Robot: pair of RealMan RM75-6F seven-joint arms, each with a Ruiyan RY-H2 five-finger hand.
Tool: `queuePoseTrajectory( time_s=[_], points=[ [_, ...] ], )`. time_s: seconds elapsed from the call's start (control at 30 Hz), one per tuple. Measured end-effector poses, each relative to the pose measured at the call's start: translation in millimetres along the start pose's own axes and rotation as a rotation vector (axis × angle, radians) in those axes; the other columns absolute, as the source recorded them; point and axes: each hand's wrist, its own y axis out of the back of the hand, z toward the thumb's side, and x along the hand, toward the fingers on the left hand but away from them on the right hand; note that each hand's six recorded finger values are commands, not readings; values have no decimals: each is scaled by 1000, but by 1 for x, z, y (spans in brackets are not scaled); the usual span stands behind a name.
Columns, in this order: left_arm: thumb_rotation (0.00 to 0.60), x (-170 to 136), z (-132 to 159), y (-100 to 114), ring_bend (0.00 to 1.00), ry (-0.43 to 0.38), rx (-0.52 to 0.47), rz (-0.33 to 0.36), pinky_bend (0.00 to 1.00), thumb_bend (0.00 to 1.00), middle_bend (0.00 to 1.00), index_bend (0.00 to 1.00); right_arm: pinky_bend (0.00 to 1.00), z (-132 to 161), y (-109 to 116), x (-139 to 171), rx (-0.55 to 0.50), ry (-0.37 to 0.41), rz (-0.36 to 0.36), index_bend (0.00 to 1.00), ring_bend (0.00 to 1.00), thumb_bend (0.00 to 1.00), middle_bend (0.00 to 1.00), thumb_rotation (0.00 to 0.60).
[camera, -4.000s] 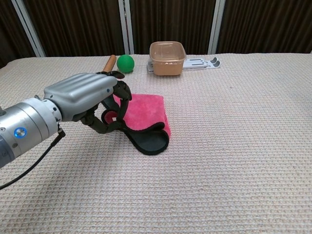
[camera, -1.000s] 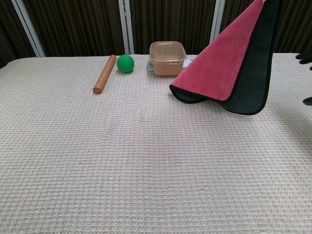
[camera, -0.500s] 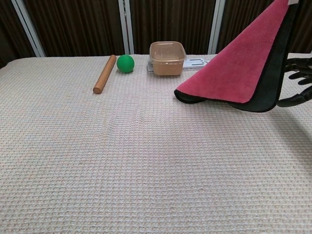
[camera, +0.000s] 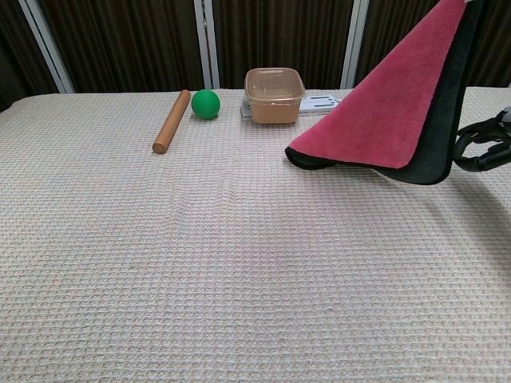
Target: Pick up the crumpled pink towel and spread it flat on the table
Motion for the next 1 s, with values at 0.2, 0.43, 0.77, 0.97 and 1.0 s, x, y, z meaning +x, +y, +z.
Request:
queuePoseTrajectory(
  time_s=[0.2, 0.43, 0.77, 0.97, 1.0],
  points=[
    [600, -2, -3, 1, 22, 2, 0, 0, 95, 529, 285, 622, 0, -3, -6, 1, 4, -8, 8, 576, 0, 454, 102, 600],
    [600, -4, -7, 5, 22, 4, -4, 5, 95, 530, 284, 622, 0, -7, -14, 1, 5, -22, 21, 575, 0, 454, 102, 600],
    [600, -6, -12, 4, 22, 7, -7, -1, 95, 530, 283, 622, 0, 1, -28, 2, 4, -13, 39, 576, 0, 455, 102, 600],
    [600, -6, -13, -1, 22, 6, -8, -11, 95, 529, 283, 622, 0, 6, -33, 3, 7, -8, 47, 511, 0, 454, 94, 600],
    [600, -6, -13, -1, 22, 6, -7, -12, 95, 529, 282, 622, 0, 6, -34, 3, 7, -8, 48, 453, 0, 454, 79, 600]
  ],
)
